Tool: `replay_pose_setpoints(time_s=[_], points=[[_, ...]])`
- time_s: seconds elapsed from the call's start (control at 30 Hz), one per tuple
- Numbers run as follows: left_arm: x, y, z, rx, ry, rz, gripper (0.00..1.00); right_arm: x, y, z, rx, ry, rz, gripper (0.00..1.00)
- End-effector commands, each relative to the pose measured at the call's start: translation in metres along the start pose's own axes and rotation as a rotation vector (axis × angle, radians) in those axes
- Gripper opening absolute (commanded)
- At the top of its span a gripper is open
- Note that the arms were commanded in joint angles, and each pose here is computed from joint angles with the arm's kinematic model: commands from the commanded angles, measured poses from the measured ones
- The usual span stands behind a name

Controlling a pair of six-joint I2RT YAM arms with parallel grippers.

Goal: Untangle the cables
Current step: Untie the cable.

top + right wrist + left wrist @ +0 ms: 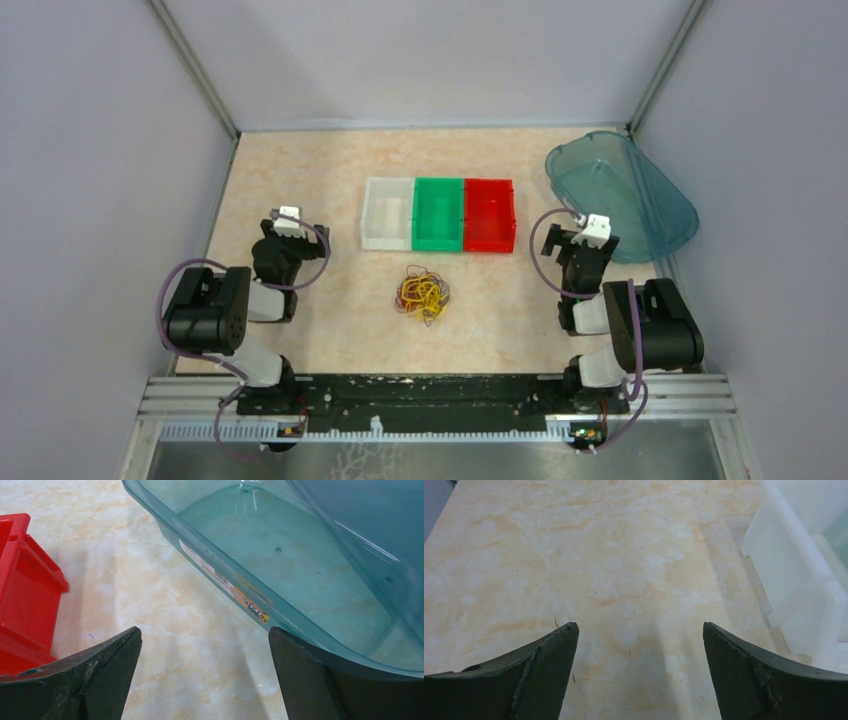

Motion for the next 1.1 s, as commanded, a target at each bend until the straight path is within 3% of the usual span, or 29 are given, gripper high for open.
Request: replay_pose_setpoints(time_s=[0.0,0.53,0.73,0.83,0.93,1.07], points=[[0.004,0.000,0.000,0.005,0.006,-0.019,0.99,0.021,0.007,0.009,0.030,0.015,-0.078,0.99],[0.015,0.000,-0.001,-0.026,0.014,-0.038,1.00,0.028,0.008,0.004,-0.038,0.040,-0.069,0.99],[0.033,0.006,-0.015,-0.255,0.080,0.113,1.00,0.065,0.028,0.005,-0.231,-0.056,0.160,0.99],[0.045,0.005,-0.012,-0.271,0.084,0.148,1.00,0.090,0.016,0.013,-0.208,0.053,0.099,0.99],[0.063,0.000,-0.012,-0.304,0.085,0.151,1.00,0.113,-0.003,0.023,-0.126,0.287,-0.045,0.99],[0.088,-0.010,-0.020,-0.411,0.052,0.157,1.00,0.124,-0.023,0.052,0.078,0.431,-0.011,0.99]])
Point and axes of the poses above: each gripper's point midway between its finger pads, its own y axis out along the fingers, its own z axis along the line the jaws close on, x = y × z, the point moved 4 cm from there along -y, back along the fingers, and after that the axes turned 12 degrees about y, right-handed, at the moved point
